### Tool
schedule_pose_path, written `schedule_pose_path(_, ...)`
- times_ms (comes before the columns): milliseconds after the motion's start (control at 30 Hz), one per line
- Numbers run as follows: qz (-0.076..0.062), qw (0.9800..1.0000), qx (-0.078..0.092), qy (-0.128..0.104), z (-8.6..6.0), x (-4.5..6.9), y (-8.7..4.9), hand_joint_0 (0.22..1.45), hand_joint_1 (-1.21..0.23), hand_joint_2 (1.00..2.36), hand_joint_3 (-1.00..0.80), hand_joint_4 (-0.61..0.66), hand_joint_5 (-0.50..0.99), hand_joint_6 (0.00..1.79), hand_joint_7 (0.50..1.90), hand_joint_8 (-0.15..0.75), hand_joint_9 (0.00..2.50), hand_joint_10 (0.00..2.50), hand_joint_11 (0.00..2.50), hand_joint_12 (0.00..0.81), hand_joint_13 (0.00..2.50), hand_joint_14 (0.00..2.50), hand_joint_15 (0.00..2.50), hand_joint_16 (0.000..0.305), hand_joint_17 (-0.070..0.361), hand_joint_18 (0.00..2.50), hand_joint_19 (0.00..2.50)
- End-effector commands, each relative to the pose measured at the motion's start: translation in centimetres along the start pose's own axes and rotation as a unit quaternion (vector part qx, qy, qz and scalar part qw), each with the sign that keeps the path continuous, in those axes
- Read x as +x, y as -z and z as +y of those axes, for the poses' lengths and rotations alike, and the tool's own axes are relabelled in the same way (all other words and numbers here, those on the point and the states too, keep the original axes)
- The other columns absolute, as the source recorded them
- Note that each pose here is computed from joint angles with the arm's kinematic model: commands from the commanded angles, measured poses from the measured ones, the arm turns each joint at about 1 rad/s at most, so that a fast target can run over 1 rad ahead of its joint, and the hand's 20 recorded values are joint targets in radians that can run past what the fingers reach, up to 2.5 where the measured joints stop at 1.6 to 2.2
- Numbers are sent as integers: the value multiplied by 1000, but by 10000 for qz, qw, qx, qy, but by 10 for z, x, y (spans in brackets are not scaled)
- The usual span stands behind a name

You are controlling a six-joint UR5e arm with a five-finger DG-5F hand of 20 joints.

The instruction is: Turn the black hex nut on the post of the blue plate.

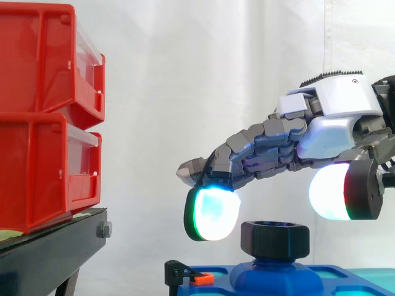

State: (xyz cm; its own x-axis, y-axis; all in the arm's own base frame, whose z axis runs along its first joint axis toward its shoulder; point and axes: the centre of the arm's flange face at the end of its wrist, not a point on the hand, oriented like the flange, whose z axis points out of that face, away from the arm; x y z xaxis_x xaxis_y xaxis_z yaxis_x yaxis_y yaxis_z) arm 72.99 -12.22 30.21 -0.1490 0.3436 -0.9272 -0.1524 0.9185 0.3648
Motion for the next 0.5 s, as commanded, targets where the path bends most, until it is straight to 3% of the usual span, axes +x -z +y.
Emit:
schedule_pose_path(0, 3, 10000, 4, -12, 0, 0, 0, 298, -575, 1000, -500, 321, -271, 503, 912, 292, 0, 0, 0, 453, 0, 0, 0, 70, 159, 0, 207)
schedule_pose_path(200, -15, 10000, -11, -7, 1, -1, 0, 297, -440, 1000, -500, 387, -240, 503, 1021, 310, 0, 0, 0, 463, 0, 0, 0, 71, 160, 0, 210)
schedule_pose_path(467, -61, 10000, 5, -1, -3, -2, 0, 309, -260, 1000, -500, 414, -222, 503, 1066, 321, 0, 0, 0, 462, 0, 0, 0, 70, 157, 0, 211)
